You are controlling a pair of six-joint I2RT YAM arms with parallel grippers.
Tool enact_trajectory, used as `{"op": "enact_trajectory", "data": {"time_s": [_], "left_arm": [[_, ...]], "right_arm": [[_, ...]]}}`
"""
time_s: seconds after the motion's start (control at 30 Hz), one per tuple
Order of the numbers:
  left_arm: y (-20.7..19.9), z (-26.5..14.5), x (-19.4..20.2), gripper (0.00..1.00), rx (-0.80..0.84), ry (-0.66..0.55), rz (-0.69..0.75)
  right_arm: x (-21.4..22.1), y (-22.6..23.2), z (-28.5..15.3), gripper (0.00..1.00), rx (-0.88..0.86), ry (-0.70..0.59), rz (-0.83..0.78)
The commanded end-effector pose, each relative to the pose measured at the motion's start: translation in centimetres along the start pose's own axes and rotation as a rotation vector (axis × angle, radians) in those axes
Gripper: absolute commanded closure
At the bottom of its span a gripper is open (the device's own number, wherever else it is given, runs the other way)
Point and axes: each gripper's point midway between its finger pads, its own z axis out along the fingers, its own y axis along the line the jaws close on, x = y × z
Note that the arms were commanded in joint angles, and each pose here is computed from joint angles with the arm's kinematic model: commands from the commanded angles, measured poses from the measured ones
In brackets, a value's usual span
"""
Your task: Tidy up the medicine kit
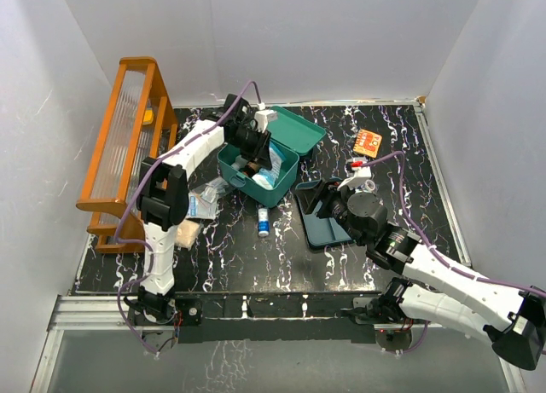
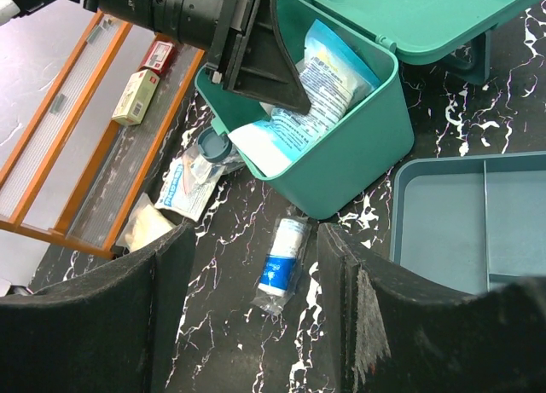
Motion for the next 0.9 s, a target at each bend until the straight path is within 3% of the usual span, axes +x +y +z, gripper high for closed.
{"op": "enact_trajectory", "data": {"time_s": [0.0, 0.23, 0.63, 0.87], "left_arm": [[-2.5, -0.5, 0.6, 0.84, 0.098, 0.052, 0.147], [-4.5, -1.1, 0.3, 0.82, 0.201, 0.059, 0.263], [-4.3, 1.3, 2.8, 0.83, 0.283, 0.166, 0.266], [-1.0, 2.8, 3.0, 0.84, 0.139, 0.192, 0.237]], "right_arm": [[-2.6, 1.3, -0.2, 0.43, -0.032, -0.079, 0.039], [-2.4, 0.0, 0.5, 0.42, 0.065, -0.062, 0.061], [-0.5, -1.1, 2.7, 0.44, 0.192, 0.047, 0.134], [0.1, -1.2, 3.0, 0.44, 0.194, 0.067, 0.145]]}}
